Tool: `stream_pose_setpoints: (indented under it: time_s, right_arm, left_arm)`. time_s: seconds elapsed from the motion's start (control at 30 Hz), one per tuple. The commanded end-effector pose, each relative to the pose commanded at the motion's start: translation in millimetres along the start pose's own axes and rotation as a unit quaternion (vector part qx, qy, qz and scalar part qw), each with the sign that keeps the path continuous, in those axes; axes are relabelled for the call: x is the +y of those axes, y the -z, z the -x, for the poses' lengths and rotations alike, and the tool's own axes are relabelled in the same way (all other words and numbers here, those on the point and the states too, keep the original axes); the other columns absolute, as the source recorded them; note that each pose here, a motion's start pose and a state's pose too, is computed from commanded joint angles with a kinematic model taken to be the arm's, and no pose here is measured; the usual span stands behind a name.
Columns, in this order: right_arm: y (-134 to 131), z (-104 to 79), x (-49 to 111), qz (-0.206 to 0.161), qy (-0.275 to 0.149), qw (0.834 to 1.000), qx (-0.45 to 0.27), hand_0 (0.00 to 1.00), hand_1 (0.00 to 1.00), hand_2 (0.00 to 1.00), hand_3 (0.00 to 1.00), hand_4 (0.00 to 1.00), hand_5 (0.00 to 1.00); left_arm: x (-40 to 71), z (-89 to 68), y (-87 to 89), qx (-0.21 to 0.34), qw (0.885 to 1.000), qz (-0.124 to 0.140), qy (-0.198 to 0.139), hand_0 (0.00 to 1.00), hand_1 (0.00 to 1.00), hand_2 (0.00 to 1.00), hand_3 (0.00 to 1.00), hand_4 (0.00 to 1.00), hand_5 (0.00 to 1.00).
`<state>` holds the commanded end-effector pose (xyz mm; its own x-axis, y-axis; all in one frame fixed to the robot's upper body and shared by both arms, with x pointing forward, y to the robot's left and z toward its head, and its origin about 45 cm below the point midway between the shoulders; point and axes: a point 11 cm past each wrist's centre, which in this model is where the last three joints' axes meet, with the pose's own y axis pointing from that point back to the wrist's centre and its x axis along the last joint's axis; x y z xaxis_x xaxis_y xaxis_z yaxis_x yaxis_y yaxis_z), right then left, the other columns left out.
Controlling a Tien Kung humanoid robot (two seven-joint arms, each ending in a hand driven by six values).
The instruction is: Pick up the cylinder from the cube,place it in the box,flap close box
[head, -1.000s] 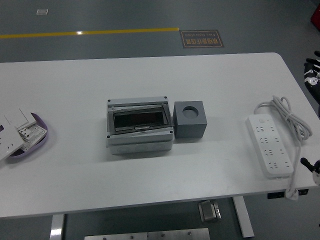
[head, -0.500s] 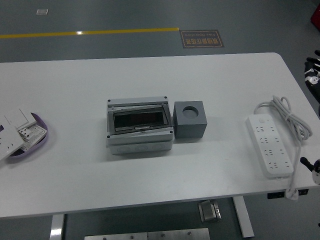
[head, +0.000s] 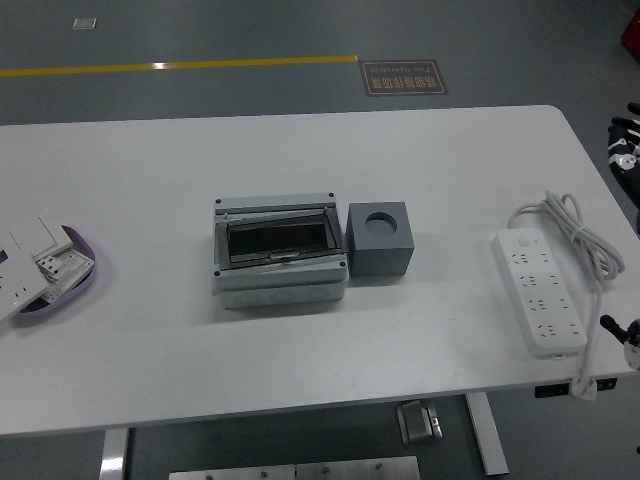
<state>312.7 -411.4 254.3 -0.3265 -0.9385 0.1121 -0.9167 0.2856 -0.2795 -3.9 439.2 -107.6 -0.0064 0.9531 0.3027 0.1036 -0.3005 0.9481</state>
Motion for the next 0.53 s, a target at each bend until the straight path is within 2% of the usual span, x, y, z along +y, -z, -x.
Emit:
stream_pose_setpoints:
  time_s: [0.53]
  right_arm:
    - [1.9,2.1,-0.7,-0.005,0.003,1.000,-0.002,0.706,0.623,0.612,0.666,0.615,0.157]
  left_arm:
    - [-0.3,1.9,2.1,0.002,1.000,-0.003,0.001,0.604,0.583,0.558,0.599,0.665,0.276]
